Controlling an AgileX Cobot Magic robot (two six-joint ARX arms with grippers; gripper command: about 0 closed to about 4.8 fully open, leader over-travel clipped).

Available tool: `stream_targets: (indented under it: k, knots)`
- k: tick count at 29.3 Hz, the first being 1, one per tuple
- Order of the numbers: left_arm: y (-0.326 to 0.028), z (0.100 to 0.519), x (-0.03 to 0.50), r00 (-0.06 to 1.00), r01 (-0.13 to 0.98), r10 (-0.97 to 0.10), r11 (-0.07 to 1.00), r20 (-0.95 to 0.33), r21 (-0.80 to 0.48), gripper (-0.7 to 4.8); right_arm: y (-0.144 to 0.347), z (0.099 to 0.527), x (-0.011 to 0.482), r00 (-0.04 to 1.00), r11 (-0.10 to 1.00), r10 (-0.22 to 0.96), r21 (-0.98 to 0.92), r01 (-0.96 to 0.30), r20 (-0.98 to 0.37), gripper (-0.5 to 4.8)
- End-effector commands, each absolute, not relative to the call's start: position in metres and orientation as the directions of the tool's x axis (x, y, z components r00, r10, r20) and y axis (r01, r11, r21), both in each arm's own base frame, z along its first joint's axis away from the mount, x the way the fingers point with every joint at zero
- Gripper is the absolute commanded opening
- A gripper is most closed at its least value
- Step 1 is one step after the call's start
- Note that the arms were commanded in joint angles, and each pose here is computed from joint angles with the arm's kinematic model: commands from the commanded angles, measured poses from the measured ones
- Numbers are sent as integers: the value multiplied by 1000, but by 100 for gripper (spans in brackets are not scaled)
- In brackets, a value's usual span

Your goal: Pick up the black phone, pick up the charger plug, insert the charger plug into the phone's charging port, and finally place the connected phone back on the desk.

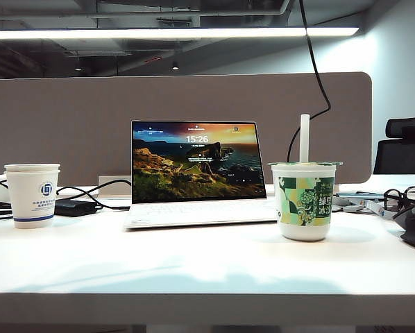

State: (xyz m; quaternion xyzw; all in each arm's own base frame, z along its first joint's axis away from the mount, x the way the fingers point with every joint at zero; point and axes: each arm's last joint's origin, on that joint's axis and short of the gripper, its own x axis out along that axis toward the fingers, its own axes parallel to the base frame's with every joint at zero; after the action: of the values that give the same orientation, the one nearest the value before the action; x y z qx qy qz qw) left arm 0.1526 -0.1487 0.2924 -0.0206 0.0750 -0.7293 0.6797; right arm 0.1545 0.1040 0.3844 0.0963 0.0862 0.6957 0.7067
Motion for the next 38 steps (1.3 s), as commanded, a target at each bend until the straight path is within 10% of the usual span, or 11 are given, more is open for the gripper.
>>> stream_targets:
  k: [1, 38]
  knots:
    - [-148, 304, 153, -44, 997, -999, -42, -22, -65, -7, 105, 383, 153, -20, -20, 1000, 248, -968, 4, -5]
    - [-147, 302, 148, -221, 970, -975, -217, -29, -107, -7, 99, 402, 140, -55, -60, 995, 60, -996, 85, -5]
